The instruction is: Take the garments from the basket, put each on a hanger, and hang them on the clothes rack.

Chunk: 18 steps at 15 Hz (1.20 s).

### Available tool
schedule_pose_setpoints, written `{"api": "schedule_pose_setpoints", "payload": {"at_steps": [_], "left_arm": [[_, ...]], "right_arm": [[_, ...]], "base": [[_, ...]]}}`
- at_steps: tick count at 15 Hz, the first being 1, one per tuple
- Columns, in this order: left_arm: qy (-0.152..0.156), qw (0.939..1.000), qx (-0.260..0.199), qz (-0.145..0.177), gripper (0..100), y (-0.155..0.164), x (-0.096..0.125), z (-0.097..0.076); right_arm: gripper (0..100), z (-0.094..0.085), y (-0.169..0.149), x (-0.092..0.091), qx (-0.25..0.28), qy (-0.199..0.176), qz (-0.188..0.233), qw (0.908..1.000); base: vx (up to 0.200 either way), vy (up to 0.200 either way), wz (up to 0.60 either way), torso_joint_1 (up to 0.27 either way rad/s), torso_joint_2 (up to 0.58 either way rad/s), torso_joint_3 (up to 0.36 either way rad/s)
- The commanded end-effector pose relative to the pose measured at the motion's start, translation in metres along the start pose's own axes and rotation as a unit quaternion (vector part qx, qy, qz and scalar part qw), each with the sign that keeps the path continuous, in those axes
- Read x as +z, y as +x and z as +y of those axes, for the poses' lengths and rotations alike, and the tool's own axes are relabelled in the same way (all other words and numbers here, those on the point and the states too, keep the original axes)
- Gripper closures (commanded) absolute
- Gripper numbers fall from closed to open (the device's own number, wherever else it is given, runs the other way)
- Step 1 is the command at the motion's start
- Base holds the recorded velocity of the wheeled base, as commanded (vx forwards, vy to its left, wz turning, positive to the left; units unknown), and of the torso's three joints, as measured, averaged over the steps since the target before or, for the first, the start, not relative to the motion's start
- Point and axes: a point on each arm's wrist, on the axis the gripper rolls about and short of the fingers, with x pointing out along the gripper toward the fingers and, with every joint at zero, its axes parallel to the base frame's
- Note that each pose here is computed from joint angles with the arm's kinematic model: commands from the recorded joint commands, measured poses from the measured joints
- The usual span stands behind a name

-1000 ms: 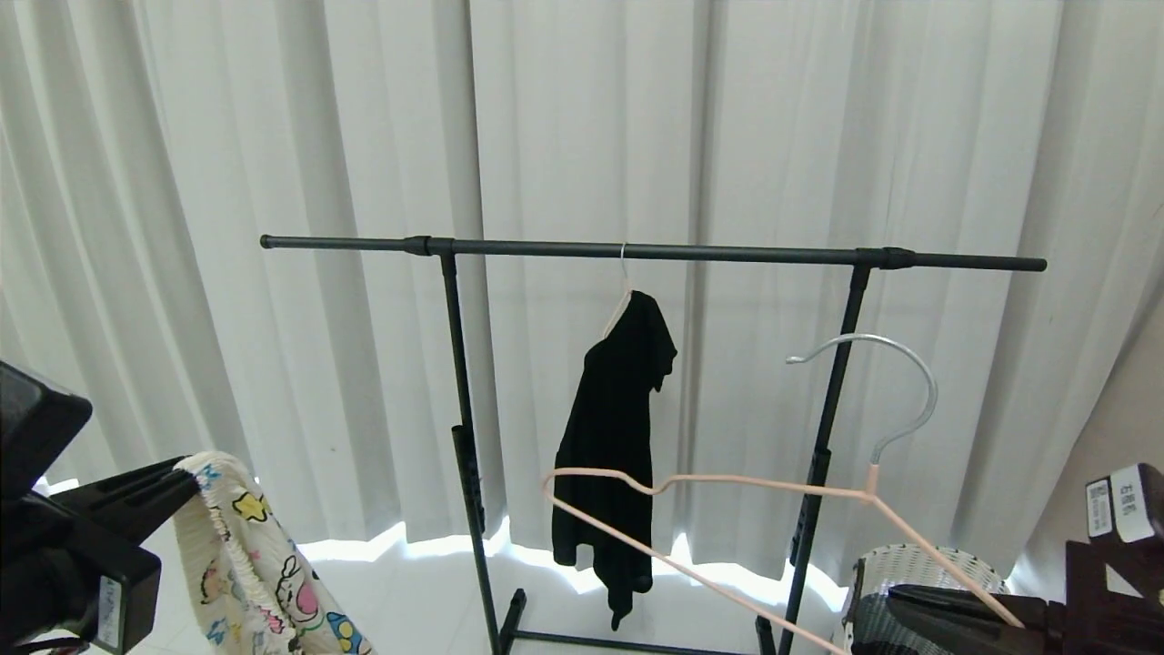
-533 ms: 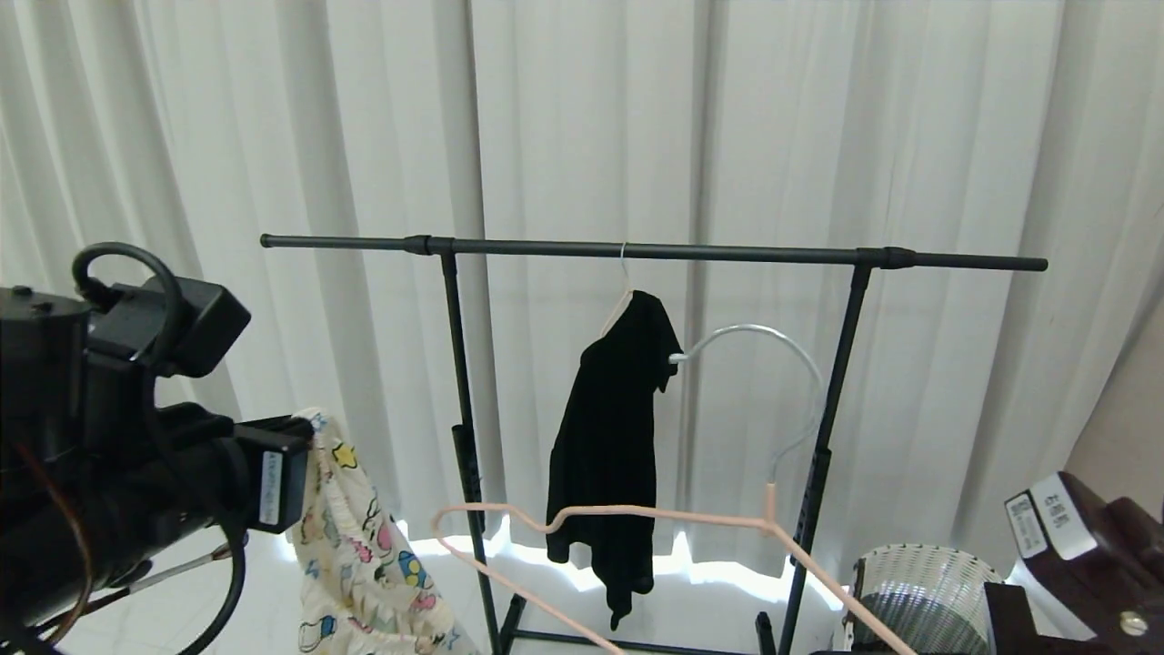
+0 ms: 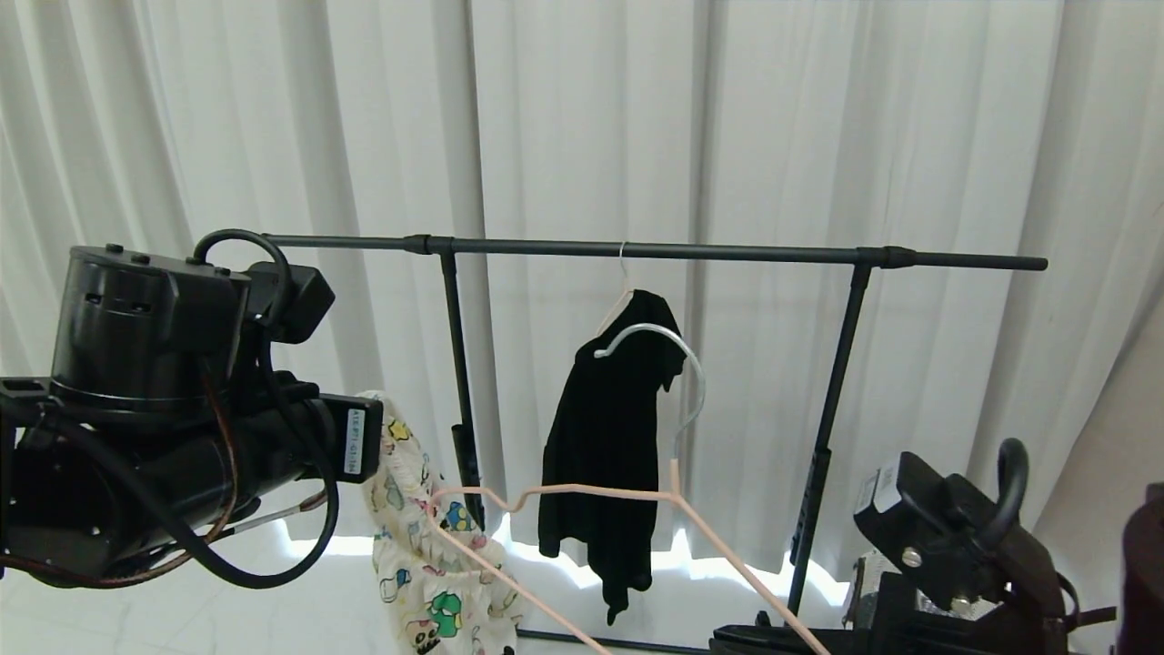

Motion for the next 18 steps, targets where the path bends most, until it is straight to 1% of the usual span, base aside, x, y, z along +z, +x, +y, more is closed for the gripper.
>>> {"api": "schedule_pose_setpoints", "payload": {"at_steps": [1, 4, 7, 10, 14, 17, 18], "left_arm": [[-0.002, 1.0000, 0.000, 0.002, 100, 0.001, 0.000, -0.001], [-0.010, 0.9999, 0.000, 0.003, 100, 0.002, 0.000, -0.001], [-0.009, 0.9999, 0.001, 0.005, 100, 0.003, -0.001, -0.001], [-0.015, 0.9998, 0.009, 0.007, 100, 0.007, 0.000, 0.001], [-0.018, 0.9996, 0.020, 0.012, 100, 0.007, 0.002, 0.005], [-0.022, 0.9993, 0.027, 0.013, 100, 0.008, 0.002, 0.008], [-0.023, 0.9993, 0.026, 0.010, 100, 0.006, 0.002, 0.009]], "right_arm": [[100, 0.001, 0.014, 0.000, -0.006, 0.000, 0.012, 0.9999], [100, 0.002, 0.025, 0.002, -0.010, 0.002, 0.017, 0.9998], [100, 0.003, 0.038, 0.013, -0.014, 0.010, 0.007, 0.9998], [100, 0.009, 0.037, 0.023, -0.003, 0.022, -0.010, 0.9997], [100, 0.017, 0.032, 0.023, 0.015, 0.028, -0.014, 0.9994], [100, 0.015, 0.038, 0.025, 0.015, 0.031, -0.026, 0.9991], [100, 0.011, 0.044, 0.029, 0.010, 0.035, -0.038, 0.9986]], "base": [[0.000, 0.000, 0.00, 0.000, 0.00, 0.000], [0.000, 0.000, 0.00, 0.000, 0.00, 0.000], [0.000, 0.000, 0.00, 0.000, 0.00, 0.000], [0.000, 0.000, 0.00, 0.000, 0.00, 0.000], [0.000, 0.000, 0.00, 0.000, 0.00, 0.000], [0.000, 0.000, 0.00, 0.000, 0.00, 0.000], [0.000, 0.000, 0.00, 0.000, 0.00, 0.000]]}}
